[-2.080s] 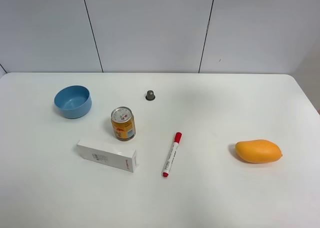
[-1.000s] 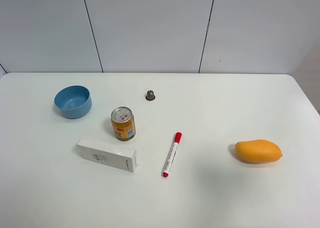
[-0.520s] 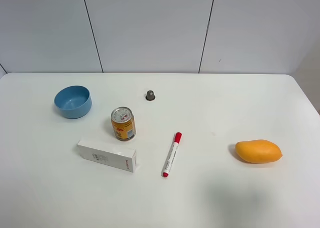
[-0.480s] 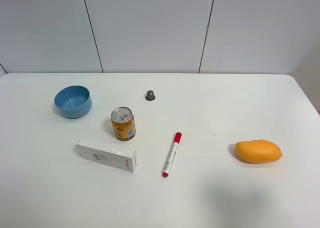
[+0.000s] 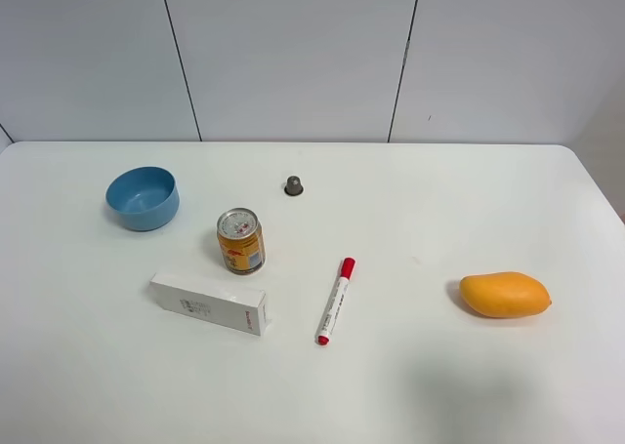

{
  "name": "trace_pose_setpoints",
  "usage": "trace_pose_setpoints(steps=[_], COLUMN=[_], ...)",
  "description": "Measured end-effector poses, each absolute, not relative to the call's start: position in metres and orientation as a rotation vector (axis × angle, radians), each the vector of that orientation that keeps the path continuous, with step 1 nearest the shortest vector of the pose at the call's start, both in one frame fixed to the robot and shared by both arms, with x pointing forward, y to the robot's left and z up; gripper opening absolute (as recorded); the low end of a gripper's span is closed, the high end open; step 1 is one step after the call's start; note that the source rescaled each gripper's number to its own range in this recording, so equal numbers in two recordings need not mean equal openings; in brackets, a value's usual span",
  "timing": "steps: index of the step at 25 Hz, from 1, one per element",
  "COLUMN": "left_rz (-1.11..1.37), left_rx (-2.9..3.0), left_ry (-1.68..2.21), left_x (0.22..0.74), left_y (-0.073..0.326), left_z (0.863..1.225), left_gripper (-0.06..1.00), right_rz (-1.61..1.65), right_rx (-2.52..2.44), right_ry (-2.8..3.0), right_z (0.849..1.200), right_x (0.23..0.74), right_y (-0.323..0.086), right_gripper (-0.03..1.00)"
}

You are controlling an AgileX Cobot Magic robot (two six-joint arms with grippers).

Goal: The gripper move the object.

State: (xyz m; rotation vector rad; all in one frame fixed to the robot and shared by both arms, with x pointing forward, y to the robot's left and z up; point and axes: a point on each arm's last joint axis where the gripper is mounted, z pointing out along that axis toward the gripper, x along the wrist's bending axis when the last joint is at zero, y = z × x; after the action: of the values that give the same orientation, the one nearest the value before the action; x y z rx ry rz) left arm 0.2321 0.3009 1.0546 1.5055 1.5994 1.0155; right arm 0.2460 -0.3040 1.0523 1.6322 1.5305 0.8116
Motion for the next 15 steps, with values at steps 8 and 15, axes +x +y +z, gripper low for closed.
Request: trace_pose_setpoints(steps=[8,15], left_rz=[1.015,1.015], left_rx=[1.505,1.505], left_ry=[1.599,1.599], left_x=[0.232,0.232], left_y=[0.301,0.301], left_z=[1.055,1.055], left_gripper=[1.00,1.00], right_rz=[0.812,0.859], right_rx=[1.634,1.583], right_ry=[1.529,1.477], right_z=[1.052,1.052], right_x=[0.246,0.234], right_y=[-0.304,-0.304], right_gripper=[1.00,1.00])
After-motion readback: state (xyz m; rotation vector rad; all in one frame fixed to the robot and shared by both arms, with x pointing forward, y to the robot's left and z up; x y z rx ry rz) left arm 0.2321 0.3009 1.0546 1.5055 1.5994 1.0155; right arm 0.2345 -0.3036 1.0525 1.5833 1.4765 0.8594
